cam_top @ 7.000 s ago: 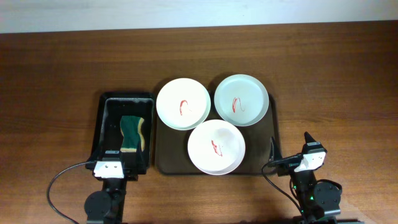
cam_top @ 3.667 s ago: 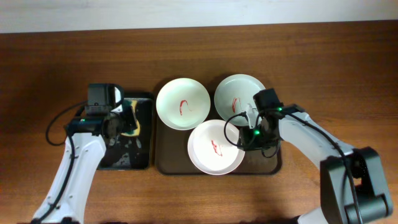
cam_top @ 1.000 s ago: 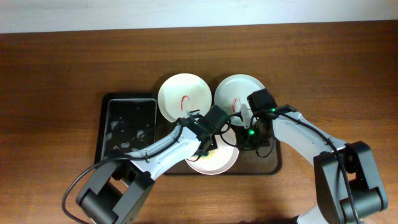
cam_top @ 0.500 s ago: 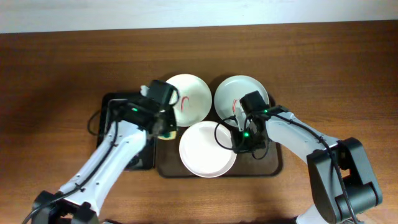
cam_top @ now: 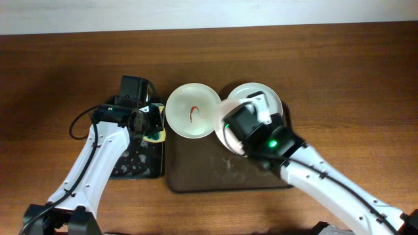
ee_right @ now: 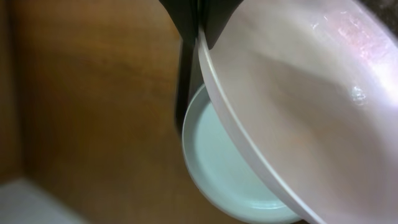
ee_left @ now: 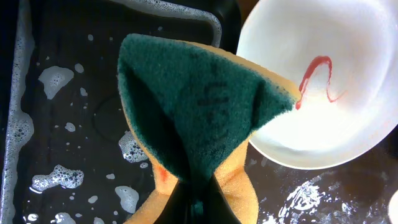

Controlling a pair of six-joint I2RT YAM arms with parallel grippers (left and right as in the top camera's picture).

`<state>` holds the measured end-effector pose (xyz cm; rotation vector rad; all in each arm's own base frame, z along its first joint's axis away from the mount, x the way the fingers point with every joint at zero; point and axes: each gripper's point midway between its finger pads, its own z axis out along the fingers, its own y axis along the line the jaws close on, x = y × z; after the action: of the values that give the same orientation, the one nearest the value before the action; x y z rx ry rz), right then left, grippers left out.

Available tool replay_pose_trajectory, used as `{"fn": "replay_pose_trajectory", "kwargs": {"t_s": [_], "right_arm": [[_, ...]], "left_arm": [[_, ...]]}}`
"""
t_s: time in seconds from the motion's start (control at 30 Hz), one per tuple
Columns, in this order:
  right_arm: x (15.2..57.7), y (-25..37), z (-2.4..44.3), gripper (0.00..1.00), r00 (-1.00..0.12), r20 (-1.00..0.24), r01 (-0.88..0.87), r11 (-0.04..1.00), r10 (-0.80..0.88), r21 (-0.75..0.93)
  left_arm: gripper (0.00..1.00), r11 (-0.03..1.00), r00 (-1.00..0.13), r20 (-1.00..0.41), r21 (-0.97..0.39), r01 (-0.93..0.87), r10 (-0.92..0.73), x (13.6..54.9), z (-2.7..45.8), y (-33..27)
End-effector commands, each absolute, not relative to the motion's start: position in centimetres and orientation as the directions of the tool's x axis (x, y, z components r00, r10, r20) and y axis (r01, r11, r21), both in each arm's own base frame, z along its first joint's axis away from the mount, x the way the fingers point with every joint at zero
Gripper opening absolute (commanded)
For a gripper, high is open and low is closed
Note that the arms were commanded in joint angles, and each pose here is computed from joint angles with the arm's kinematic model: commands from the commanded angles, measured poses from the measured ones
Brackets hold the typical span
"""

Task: Clean dirty plates on tray and stack at the side
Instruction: 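Lift the front plate with right gripper and place it right of tray, then reach right gripper to the left plate and grip its rim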

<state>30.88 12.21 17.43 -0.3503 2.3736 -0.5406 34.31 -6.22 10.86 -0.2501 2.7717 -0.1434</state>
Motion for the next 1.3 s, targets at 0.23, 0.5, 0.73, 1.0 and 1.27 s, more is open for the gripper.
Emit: {"fn": "replay_pose_trajectory", "kwargs": {"t_s": [0.23,0.5,0.73,1.0,1.27], "right_arm": [[33.0,6.0,15.6,0.04,-0.841,-0.527,0.183,0.981,0.122,-0.066],[29.8,-14.8,10.5,0.04,-0.6,-0.318,0.752,0.654,0.734,0.089],[34.6,-11.0,8.8,0.52,-0.674,-0.208,0.591,0.687,0.708,0.423],[35.9,12.7,10.9,0.53,-0.936,-0.351,-0.183,0.862,-0.006,0.474],[36.0,23.7,5.5,0.56,-0.956,-0.26,-0.005,0.878,0.136,0.478]], "left_arm": [[0.0,0.981,-0.918,-0.355,-0.133,-0.137,-0.177,34.6,11.5,-6.2],[0.0,0.981,-0.918,-0.355,-0.133,-0.137,-0.177,34.6,11.5,-6.2],[0.0,0.981,-0.918,-0.356,-0.134,-0.137,-0.177,34.6,11.5,-6.2],[0.0,0.981,-0.918,-0.355,-0.133,-0.137,-0.177,34.6,11.5,-6.2],[0.0,0.982,-0.918,-0.356,-0.13,-0.139,-0.177,34.6,11.5,-6.1]]}}
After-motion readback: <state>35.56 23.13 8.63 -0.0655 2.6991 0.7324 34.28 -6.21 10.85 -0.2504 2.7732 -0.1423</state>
